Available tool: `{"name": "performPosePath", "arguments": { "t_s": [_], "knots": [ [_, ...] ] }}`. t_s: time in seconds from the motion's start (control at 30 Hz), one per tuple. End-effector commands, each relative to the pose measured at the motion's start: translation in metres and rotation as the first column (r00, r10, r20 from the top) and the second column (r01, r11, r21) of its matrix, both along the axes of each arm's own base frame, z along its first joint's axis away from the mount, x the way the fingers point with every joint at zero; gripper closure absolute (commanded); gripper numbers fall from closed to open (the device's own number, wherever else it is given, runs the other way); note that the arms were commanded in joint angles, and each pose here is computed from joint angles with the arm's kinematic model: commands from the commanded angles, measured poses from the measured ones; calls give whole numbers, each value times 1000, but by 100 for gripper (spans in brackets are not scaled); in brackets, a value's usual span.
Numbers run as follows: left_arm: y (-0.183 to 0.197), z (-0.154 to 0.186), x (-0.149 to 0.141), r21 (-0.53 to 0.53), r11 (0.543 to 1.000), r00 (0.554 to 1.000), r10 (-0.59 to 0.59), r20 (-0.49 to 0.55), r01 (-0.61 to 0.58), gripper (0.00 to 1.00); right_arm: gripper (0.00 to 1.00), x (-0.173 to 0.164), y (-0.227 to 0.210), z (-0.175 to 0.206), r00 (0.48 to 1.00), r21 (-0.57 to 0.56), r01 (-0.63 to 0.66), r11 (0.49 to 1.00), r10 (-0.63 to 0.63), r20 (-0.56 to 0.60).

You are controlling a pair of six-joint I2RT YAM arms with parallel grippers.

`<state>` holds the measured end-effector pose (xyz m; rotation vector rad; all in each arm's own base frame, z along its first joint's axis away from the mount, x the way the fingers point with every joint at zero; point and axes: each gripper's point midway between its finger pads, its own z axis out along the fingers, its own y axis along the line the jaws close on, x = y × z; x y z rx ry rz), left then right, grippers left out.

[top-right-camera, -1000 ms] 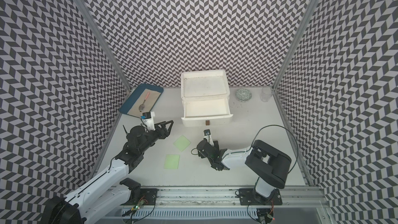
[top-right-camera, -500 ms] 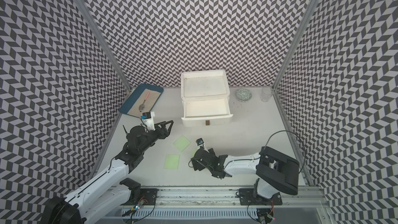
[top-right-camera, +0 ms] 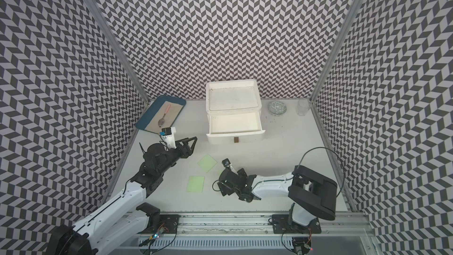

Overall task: Please put the sticky notes in the drawer by color
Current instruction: Pick up the sticky notes from the center of the board, then place the sticky notes in the drawer.

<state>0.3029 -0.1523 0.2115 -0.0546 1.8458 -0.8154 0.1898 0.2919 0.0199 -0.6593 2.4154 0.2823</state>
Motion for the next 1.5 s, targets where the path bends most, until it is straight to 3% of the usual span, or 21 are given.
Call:
{"name": "performPosePath", "arguments": {
  "t_s": [0.0,0.13,0.3,0.53,0.73,0.97,1.17,1.47],
  "knots": [
    [3,3,1,1,1000,1000,6,19,-6,35,1,-2,-4,-13,1000,-57,-14,998,13,-21],
    [4,4,0,4,1000,1000,11,22,-11,35,5,-10,-3,-33,996,-84,-43,996,37,-76],
    [4,4,0,5,1000,1000,14,24,-14,35,27,-12,-1,-29,996,-67,-57,996,52,-72],
    [2,0,2,6,1000,1000,7,12,-7,35,32,-8,7,13,998,23,-57,998,58,-15],
    [0,-9,6,23,1000,1000,6,-16,-5,35,33,-3,19,104,994,211,-81,974,63,90],
    [-3,-23,11,39,999,998,-1,-58,3,35,35,7,4,243,949,441,-109,891,-39,312],
    [-1,-26,12,43,999,998,7,-60,-5,35,34,61,-37,299,872,511,37,859,-278,404],
    [0,-33,14,67,998,997,18,-70,-14,35,34,159,-57,279,841,442,220,870,-399,367]
  ]
}}
